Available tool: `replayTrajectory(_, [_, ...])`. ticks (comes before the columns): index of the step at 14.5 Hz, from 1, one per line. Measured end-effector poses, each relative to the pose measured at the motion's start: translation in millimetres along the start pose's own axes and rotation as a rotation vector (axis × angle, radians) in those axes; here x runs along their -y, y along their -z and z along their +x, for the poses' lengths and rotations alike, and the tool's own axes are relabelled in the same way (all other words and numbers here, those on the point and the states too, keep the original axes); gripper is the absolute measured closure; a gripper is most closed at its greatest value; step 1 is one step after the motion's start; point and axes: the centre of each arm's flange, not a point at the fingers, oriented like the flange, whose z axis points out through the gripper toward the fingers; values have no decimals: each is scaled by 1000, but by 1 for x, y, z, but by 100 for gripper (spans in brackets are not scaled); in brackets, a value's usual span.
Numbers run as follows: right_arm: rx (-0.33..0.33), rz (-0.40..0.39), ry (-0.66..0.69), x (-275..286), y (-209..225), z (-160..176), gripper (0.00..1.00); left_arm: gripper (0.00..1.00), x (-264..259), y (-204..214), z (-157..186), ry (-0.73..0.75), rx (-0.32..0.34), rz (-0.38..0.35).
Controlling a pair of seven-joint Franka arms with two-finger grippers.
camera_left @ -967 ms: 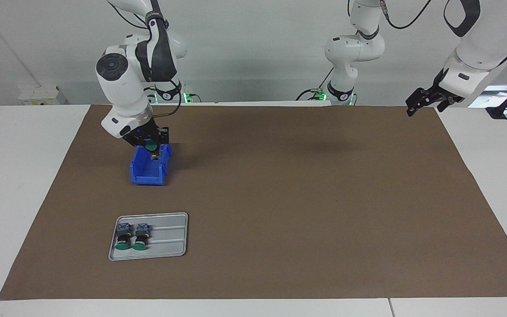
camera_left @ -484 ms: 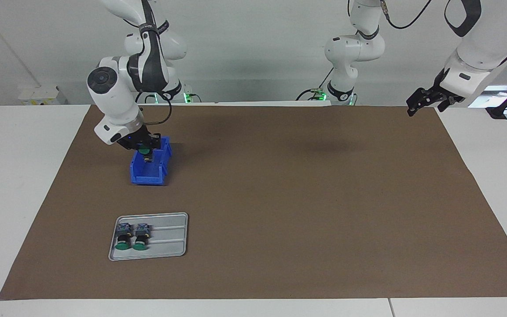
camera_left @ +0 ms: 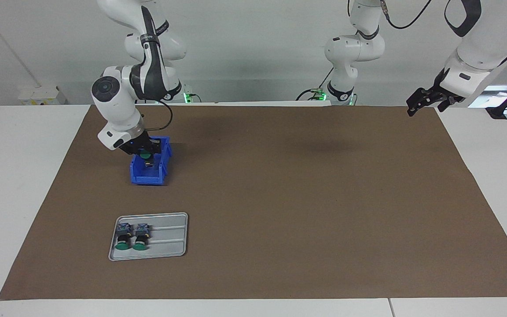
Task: Place and press button with both arms
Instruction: 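Lower the button into the blue bin and open the right gripper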
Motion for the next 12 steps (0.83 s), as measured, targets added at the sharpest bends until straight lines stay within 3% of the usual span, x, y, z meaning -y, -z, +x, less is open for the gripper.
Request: replayTrajectory(12, [-2, 1, 11, 3, -9, 2, 66, 0, -4, 0, 0, -7, 0, 2])
